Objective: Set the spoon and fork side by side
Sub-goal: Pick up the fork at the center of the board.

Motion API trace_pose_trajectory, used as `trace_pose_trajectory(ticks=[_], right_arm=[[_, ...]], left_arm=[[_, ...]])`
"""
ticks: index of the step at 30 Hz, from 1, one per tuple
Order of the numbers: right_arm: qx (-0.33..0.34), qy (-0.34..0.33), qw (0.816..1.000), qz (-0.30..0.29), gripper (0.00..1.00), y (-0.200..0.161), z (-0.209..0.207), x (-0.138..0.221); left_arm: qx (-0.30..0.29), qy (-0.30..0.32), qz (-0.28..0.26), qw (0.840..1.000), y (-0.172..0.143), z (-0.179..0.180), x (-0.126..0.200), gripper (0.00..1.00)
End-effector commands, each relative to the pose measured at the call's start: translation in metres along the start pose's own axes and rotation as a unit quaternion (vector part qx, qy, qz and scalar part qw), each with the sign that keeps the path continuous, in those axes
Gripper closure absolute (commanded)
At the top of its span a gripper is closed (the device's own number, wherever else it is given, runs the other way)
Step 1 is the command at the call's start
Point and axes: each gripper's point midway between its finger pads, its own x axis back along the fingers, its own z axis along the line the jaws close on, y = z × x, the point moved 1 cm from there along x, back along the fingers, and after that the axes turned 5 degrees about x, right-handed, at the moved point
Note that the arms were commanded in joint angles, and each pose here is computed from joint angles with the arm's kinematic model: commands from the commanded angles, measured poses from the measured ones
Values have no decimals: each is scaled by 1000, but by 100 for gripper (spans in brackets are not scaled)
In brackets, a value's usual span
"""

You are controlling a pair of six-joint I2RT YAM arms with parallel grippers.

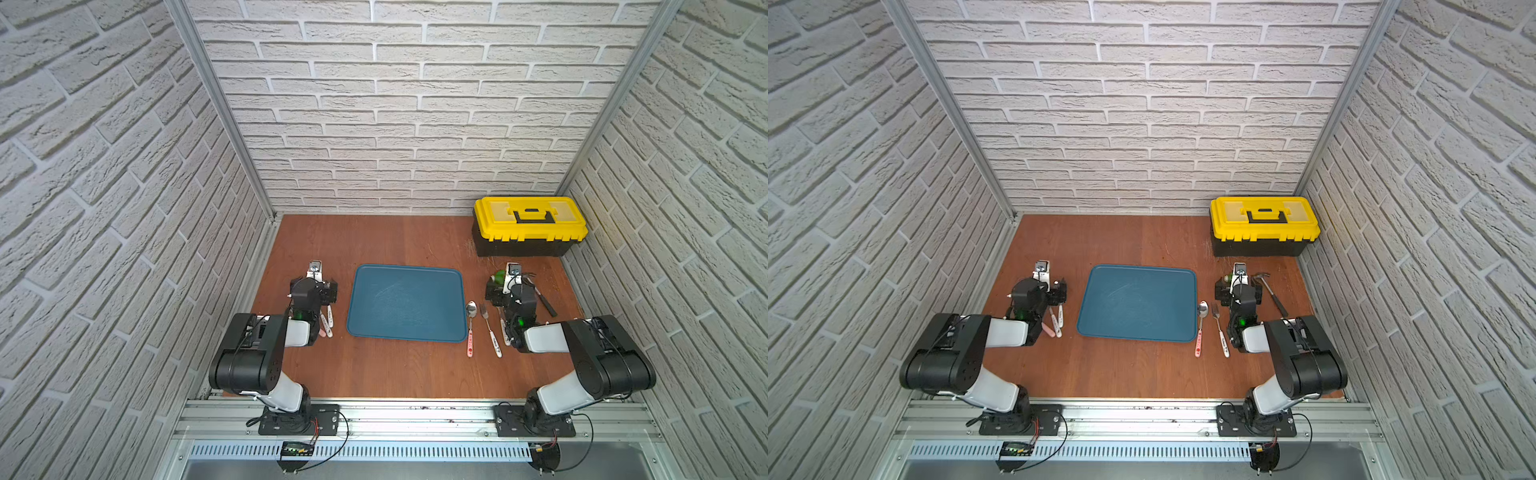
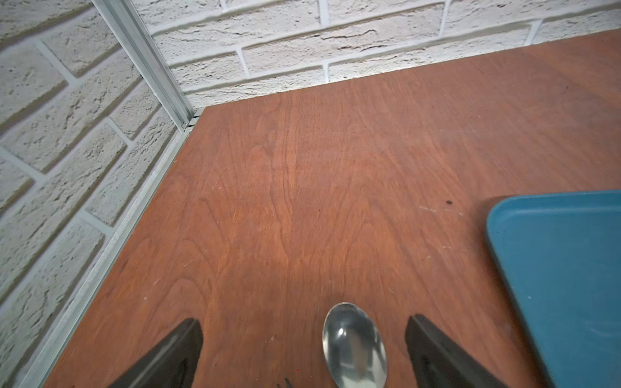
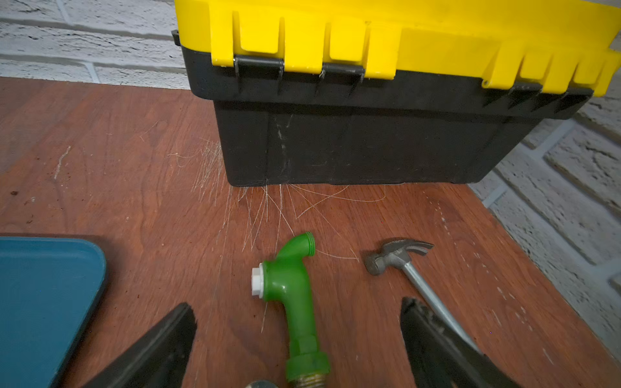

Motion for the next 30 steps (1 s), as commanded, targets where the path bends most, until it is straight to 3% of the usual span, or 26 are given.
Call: trace_pose_trajectory(ticks=[1, 25, 30], right_arm=[[-6, -11, 999, -30, 1, 18, -5, -3], [-6, -9, 999, -30, 1, 18, -4, -3], [-15, -37, 998, -42, 1, 19, -13, 5]], left_arm=[[-1, -4, -28, 1000, 16, -1, -3, 2], [0, -7, -27, 1000, 16, 0, -3, 2], [12, 51, -46, 998, 37, 17, 18, 2]])
